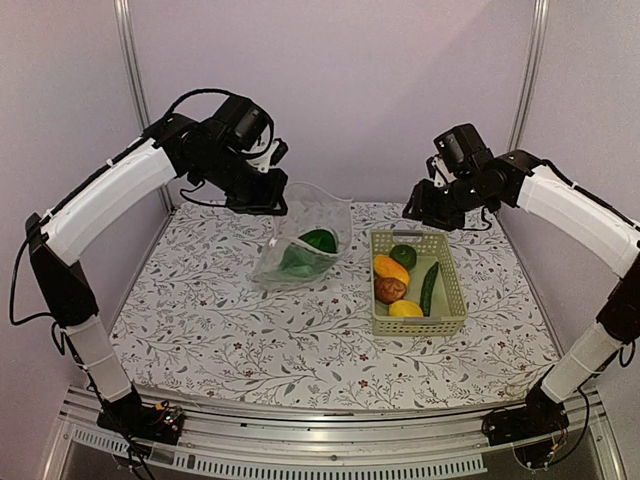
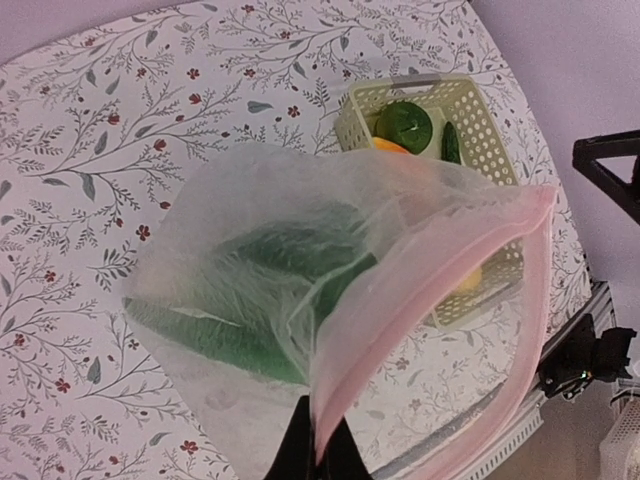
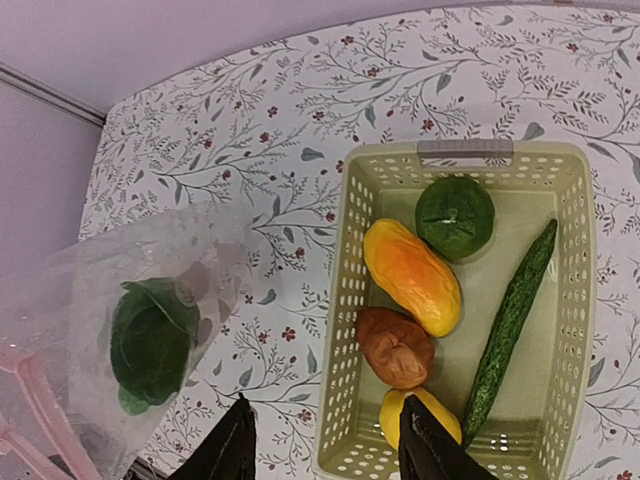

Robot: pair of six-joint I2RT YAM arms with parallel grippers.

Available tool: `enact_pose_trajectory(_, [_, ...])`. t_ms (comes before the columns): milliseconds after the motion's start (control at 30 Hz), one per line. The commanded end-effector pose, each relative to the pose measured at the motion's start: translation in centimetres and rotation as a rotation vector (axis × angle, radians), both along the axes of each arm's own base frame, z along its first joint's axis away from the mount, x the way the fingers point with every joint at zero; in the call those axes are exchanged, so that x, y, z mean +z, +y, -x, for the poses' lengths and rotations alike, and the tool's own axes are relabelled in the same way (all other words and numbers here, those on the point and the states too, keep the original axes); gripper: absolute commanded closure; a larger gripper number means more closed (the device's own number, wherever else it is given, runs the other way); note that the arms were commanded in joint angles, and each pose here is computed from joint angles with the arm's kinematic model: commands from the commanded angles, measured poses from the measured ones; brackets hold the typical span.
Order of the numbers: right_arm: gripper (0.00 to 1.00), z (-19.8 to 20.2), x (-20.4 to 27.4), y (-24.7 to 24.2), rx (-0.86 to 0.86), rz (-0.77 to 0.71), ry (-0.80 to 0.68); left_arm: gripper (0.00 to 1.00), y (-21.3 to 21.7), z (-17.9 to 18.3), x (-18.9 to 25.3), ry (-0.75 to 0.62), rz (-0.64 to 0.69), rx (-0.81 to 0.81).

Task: Place the food in the zip-top bag and seal the zipper
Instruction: Pass from the right arm to the left, then pick up the fake vegetable from the bin.

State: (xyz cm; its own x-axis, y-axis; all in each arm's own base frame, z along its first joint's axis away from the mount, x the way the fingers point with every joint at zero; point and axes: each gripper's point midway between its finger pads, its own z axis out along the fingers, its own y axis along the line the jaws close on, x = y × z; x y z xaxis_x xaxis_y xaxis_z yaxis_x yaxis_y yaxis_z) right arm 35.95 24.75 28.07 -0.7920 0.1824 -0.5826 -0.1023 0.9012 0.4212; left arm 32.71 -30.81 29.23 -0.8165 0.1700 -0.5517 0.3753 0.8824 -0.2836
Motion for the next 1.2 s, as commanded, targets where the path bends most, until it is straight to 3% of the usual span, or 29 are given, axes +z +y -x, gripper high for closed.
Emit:
enact_pose_trajectory(0, [0.52, 0.3, -4.4, -2.4, -0.063, 0.056, 0.077, 1.00, -0.3, -0.4, 0.0, -0.005, 0.019, -0.013])
enact_pose_trajectory(267, [0.43, -0.1, -12.0, -4.9, -0.150, 0.123, 0.224, 1.00, -0.2, -0.2, 0.2, -0.010, 0.027, -0.016])
enact_pose_trajectory(500, [0.43, -1.6, -17.3, -5.3, -0.264, 0.149, 0.341, 1.00, 0.0, 0.2, 0.3, -0.008, 0.041, -0.018])
enact_pose_trajectory(700, [0.52, -3.3, -19.8, -6.4, -0.393, 0.206, 0.384, 1.00, 0.3, 0.6, 0.2, -0.010, 0.040, -0.016])
enact_pose_trajectory(1167, [0.48, -4.8, -24.5, -10.1, -0.567, 0.422, 0.454, 1.00, 0.4, 0.7, 0.6, -0.021, 0.060, -0.010])
